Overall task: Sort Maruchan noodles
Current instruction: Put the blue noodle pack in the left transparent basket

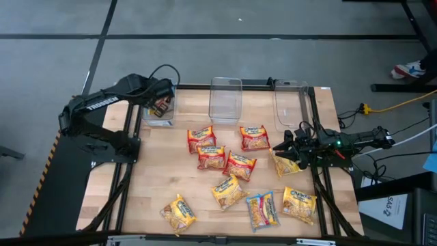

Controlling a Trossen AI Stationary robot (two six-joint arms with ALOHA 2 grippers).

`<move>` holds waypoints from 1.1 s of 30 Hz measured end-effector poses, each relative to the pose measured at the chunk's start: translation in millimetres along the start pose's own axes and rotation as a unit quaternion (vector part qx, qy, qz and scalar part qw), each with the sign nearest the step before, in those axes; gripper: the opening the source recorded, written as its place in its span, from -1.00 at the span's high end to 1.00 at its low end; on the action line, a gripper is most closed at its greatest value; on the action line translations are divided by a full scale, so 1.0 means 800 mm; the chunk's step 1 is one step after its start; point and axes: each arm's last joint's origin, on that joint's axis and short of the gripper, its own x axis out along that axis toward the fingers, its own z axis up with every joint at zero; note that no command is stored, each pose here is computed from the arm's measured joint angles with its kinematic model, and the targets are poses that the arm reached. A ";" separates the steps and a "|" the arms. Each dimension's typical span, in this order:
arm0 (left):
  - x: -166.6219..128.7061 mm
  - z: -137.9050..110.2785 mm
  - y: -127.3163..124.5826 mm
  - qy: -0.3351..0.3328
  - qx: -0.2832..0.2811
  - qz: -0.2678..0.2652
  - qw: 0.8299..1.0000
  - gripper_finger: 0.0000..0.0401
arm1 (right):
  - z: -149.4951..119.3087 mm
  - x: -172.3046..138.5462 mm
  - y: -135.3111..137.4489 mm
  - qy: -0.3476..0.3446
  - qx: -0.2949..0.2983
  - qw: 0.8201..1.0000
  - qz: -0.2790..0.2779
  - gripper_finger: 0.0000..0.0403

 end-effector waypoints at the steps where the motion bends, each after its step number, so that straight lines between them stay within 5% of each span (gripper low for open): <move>1: 0.007 -0.003 -0.002 0.008 0.004 0.007 1.000 1.00 | 0.000 0.000 0.000 0.000 0.000 1.000 0.000 0.22; 33: 0.047 0.014 -0.022 -0.025 0.060 0.031 0.997 1.00 | 0.000 0.000 0.000 -0.001 0.000 1.000 -0.001 0.22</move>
